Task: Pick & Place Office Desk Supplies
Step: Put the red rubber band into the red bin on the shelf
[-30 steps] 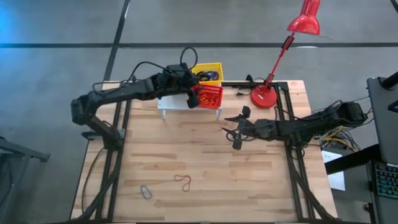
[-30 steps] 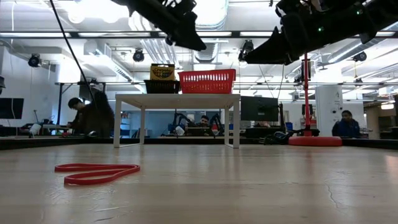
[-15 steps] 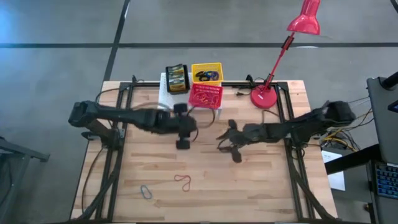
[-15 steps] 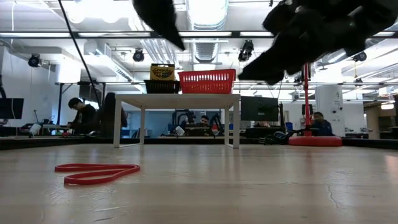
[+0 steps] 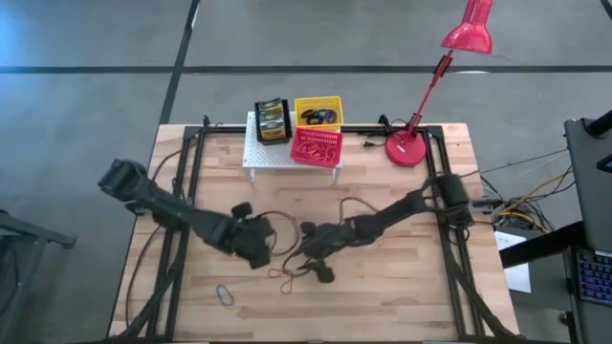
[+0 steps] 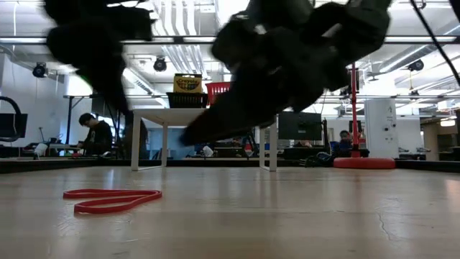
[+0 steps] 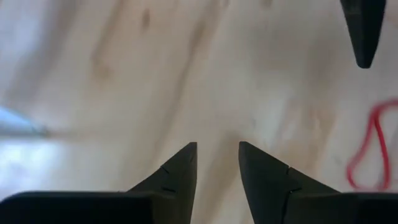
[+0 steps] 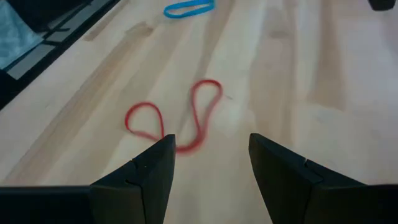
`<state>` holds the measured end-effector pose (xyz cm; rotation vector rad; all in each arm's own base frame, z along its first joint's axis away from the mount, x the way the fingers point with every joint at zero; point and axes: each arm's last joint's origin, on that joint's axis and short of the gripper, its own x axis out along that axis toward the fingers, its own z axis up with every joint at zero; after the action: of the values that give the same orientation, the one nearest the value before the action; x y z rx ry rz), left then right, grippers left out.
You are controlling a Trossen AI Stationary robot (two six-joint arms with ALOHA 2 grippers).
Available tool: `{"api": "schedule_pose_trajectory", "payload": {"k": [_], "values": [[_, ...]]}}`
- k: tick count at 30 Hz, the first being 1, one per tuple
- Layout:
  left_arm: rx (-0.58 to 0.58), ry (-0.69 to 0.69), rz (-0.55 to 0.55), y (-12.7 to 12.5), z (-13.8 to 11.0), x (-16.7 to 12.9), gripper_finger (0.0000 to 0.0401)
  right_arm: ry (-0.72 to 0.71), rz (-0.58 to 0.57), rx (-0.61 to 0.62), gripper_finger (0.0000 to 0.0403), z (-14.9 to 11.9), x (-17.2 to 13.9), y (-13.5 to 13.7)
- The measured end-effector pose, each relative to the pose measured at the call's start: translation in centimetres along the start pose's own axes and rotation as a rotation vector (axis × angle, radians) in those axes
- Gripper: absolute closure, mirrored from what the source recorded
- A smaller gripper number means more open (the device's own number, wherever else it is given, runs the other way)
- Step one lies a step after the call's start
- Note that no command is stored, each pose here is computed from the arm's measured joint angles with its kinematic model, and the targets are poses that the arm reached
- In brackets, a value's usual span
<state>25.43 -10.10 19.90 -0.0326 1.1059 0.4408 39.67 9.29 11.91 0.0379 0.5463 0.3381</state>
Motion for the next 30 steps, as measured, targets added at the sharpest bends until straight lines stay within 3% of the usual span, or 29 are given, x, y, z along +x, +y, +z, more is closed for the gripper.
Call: {"api": "schedule_pose_trajectory", "payload": {"k": [8,14,23,30], "values": [[-0.151,-0.017,-0.022,-2.2,-6.8,-1.1,0.0282,0.035,0.020,-0.032,0.0210,0.8,5.2,1.5],[-0.212,-0.082,-0.067,-3.5,-10.2,-2.1,0.0282,0.157,-0.092,-0.027,0.0258,0.6,6.8,1.6],[-0.228,-0.156,-0.162,-4.8,-11.9,-2.9,0.0282,0.274,-0.146,-0.014,0.0383,1.1,6.8,1.6],[-0.230,-0.209,-0.178,-5.1,-12.0,-3.2,0.0282,0.311,-0.274,-0.022,0.0395,3.7,3.5,1.4]]}}
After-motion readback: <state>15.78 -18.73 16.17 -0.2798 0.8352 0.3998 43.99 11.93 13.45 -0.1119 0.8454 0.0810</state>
